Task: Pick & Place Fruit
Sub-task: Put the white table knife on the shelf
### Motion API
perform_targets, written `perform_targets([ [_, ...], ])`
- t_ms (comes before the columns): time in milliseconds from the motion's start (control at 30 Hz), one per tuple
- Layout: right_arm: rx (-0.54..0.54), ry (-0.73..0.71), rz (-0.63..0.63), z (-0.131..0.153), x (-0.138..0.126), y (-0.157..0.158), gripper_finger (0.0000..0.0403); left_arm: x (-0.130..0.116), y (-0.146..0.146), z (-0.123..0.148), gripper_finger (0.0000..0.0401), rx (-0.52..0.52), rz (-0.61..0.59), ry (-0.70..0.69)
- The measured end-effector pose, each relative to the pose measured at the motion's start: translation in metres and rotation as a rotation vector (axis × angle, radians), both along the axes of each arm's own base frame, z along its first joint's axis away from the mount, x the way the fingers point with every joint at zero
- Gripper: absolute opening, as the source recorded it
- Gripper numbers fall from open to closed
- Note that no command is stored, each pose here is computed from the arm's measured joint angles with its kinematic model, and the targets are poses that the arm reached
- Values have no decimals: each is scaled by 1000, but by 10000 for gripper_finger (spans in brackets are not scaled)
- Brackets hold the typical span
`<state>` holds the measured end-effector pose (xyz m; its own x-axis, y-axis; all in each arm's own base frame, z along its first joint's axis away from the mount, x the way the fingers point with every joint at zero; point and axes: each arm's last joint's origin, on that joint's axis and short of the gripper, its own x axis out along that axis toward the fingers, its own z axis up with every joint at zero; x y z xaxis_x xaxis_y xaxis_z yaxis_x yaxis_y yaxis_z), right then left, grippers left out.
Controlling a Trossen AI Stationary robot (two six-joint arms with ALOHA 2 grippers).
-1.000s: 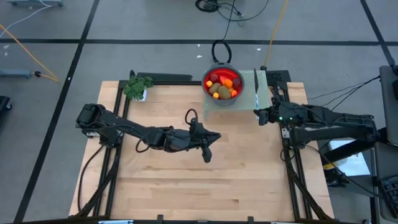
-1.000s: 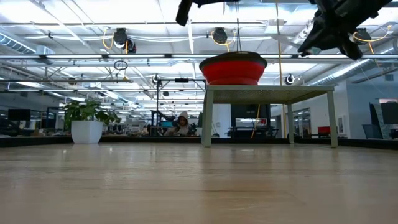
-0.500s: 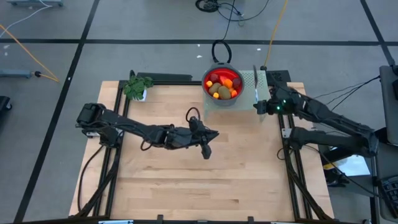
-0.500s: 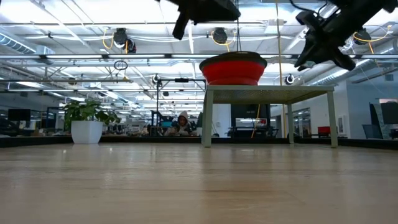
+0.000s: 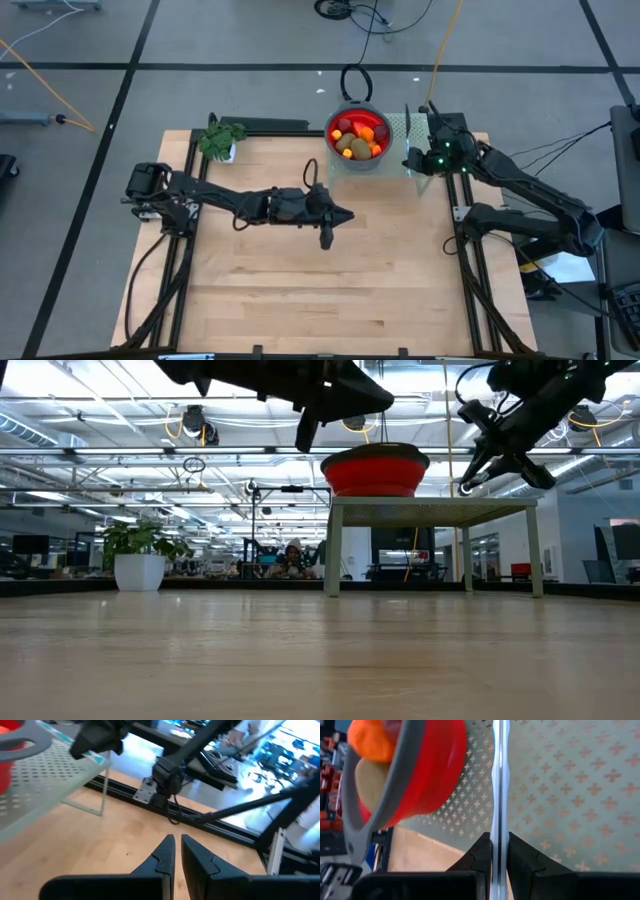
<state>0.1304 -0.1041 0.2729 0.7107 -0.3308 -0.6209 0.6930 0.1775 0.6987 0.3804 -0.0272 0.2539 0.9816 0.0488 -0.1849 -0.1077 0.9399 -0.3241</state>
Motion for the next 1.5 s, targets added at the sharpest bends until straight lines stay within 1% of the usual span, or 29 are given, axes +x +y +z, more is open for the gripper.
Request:
perform_targets([
  [133,61,-24,-10,-3,3,-6,33,1,9,0,26,36,-42,3],
  [233,100,-24,-6,-7,7,-10,33,1,17,0,26,34,-76,4],
  [433,111,-11,-15,-12,13,-16,33,1,27,0,26,28,-130,5],
  [633,131,-5,-25,-16,18,-20,37,1,36,-2,26,23,-139,17],
  [800,135,-2,-23,-18,19,-22,36,0,39,-2,26,18,-154,16],
  [1033,113,-2,-42,-15,17,-21,54,0,39,-1,26,18,-157,13],
  [1500,90,14,-31,-16,14,-23,65,1,39,0,26,19,-156,-1],
])
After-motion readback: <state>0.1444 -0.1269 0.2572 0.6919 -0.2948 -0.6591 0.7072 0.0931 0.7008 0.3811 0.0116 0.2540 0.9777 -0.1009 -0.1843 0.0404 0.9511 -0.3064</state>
